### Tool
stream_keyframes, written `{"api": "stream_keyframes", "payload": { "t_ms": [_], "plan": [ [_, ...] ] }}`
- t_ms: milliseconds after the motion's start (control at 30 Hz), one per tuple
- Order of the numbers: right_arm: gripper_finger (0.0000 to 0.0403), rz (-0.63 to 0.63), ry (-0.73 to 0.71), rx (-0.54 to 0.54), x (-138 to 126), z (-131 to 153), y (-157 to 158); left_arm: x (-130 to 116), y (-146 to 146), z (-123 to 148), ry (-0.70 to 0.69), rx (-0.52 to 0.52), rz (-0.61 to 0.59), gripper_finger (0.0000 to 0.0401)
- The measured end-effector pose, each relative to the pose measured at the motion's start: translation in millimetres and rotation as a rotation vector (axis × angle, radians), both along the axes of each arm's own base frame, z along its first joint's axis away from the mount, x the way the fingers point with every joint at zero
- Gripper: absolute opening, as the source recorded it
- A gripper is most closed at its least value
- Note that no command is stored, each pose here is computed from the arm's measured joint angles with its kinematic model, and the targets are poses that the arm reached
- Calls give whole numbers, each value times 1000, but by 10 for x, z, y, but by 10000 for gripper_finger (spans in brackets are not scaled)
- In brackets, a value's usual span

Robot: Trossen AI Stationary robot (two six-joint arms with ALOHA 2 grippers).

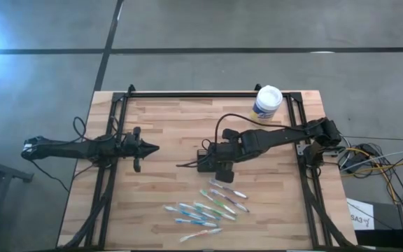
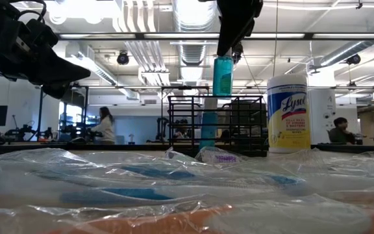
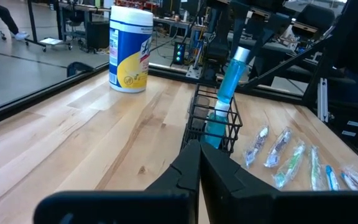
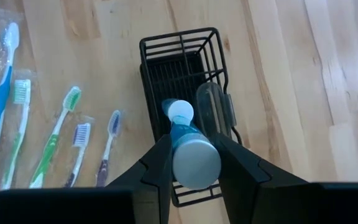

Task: Pick & Place toothbrushing station
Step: Put the blue mouthwash into the mesh organizer

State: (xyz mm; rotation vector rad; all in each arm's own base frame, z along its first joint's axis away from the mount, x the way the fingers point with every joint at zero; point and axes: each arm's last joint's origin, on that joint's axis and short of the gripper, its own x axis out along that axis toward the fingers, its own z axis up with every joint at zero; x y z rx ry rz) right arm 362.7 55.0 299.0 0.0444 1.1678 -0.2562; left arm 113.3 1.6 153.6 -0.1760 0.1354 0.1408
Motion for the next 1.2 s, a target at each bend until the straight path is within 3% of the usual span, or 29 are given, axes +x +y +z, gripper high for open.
{"api": "stream_keyframes", "payload": {
  "t_ms": [500, 1200],
  "plan": [
    [91, 18, -29, -19, 15, 141, -16, 0, 0, -3, 3, 0, 0, 12],
    [91, 44, 15, -8, 10, -94, -9, 0, 0, -2, 2, -1, 0, 15]
  ]
}}
